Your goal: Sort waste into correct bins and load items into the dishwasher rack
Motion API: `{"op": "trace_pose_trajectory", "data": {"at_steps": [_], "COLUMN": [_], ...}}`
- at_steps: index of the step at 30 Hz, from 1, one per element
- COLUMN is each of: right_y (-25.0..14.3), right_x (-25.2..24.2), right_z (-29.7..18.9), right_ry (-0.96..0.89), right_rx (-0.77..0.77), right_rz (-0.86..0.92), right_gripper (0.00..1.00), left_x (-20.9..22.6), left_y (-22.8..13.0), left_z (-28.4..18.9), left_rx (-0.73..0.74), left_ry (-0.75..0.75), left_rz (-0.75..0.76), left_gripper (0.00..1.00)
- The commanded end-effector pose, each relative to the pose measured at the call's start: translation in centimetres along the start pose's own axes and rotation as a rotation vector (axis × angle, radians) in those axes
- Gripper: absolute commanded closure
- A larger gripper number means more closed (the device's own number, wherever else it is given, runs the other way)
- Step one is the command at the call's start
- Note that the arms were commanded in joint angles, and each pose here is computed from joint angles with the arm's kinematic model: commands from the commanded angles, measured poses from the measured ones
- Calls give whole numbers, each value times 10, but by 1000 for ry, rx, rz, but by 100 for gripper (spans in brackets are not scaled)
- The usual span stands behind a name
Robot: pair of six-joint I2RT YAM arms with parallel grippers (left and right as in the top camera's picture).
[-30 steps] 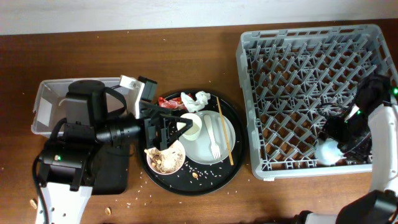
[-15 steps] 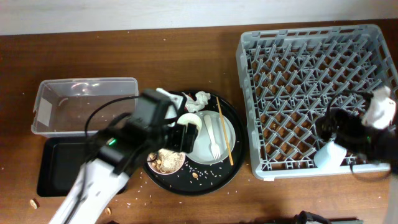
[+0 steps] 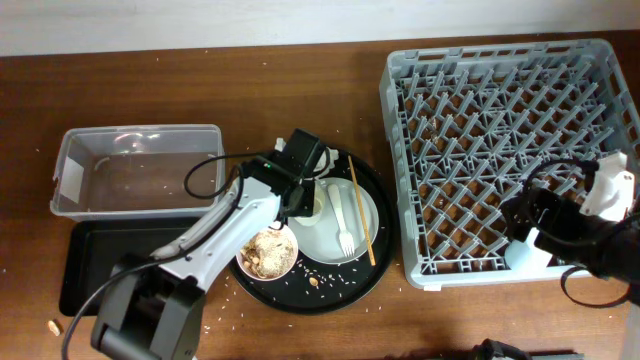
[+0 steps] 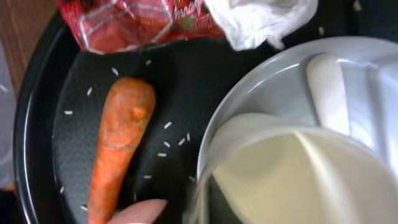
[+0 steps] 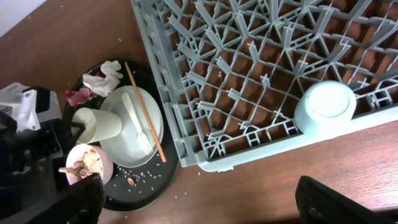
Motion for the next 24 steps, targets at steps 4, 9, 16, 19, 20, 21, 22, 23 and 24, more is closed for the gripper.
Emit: {"op": "trace_pose_trajectory", "data": {"at_steps": [4,9,16,19,20,21,22,23,24], "right_y": [0,0,-6,-16,-20,-26,-32,-35,-41], "right_x": [1,1,43,69,79,89,99,105,114], "right_z": [0,0,-8,-21,-27,-32,-37,-40,-44], "right_ry": [10,11,336,570,652,732,810,848,909], "right_rx": [4,4,19,26,27,30,38,44,60], "right_rz": [1,1,-180,-278,-324,-377,-433,-464,-507], "right_gripper": [4,3,8,13,16,18,18,19,19], "left_x": [4,0,17,9,9,8,7,4,2], "left_y": [2,8,39,21,16,11,8,5,3], "left_z": [0,-21,-185,-243,-259,-273,-281,-286,-291], "left_rx": [2,-3,-280,-362,-389,-412,-425,-433,-438], "left_ry": [-9,-74,-508,-863,-965,-1053,-1114,-1157,-1200], "left_rz": [-24,-33,-42,126,176,220,255,282,304], "left_gripper": [99,100,100,100,100,100,100,100,100]}}
Point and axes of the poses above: each gripper's point midway between its finger pads, its own z axis out along the fingers, its own x axis along the line the jaws close on, y = z × x, the point moved 4 cm from there along -z, back along the fingers, and after that the axes turned 2 degrees about z, right-handed, at the moved point
